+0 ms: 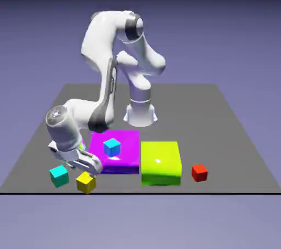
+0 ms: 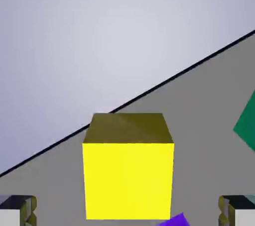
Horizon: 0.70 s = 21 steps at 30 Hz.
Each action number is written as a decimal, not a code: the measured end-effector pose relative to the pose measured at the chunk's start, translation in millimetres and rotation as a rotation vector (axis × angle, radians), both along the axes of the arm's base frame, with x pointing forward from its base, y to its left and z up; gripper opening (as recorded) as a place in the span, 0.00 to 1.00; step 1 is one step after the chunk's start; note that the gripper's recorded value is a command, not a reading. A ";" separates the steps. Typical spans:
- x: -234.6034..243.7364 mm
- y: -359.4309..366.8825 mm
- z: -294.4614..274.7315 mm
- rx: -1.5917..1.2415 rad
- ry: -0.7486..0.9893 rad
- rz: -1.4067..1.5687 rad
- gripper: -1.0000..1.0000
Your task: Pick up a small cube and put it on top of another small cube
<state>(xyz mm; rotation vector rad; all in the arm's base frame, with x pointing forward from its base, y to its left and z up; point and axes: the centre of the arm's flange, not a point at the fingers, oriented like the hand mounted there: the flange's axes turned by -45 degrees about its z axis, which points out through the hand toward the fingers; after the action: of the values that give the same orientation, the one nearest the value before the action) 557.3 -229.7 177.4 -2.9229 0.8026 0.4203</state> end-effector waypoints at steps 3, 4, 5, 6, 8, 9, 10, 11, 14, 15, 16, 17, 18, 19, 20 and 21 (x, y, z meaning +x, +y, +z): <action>-6.0 4.2 -35.9 0.003 0.001 -0.001 0.50; -8.5 4.8 -46.8 -0.001 0.000 -0.001 0.50; -10.6 5.1 -55.0 -0.006 0.000 -0.001 0.00; -10.6 5.1 -55.1 -0.006 0.000 -0.001 0.00; -7.9 4.8 -44.8 0.002 -0.001 -0.001 0.00; -5.5 4.1 -33.9 0.006 0.000 -0.001 0.00; -3.3 3.0 -22.3 0.007 -0.001 -0.001 0.00; -1.3 1.6 -10.2 0.006 -0.001 -0.001 0.00; 1.5 -1.9 13.0 -0.004 -0.002 -0.001 0.00; -1.4 -13.4 16.3 -0.004 0.001 0.002 0.00; -4.3 -24.7 20.0 -0.005 0.004 0.005 0.00; -7.4 -35.8 24.2 -0.005 0.006 0.009 0.00; -10.5 -46.8 28.8 -0.005 0.007 0.012 0.00; -13.8 -57.5 33.8 -0.005 0.007 0.016 0.00; -17.1 -68.1 39.2 -0.005 0.007 0.019 0.00; -20.5 -78.4 45.0 -0.005 0.006 0.023 0.00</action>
<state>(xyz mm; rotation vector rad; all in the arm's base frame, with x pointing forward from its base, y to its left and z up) 536.8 -308.1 222.4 -2.9400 0.7722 0.4299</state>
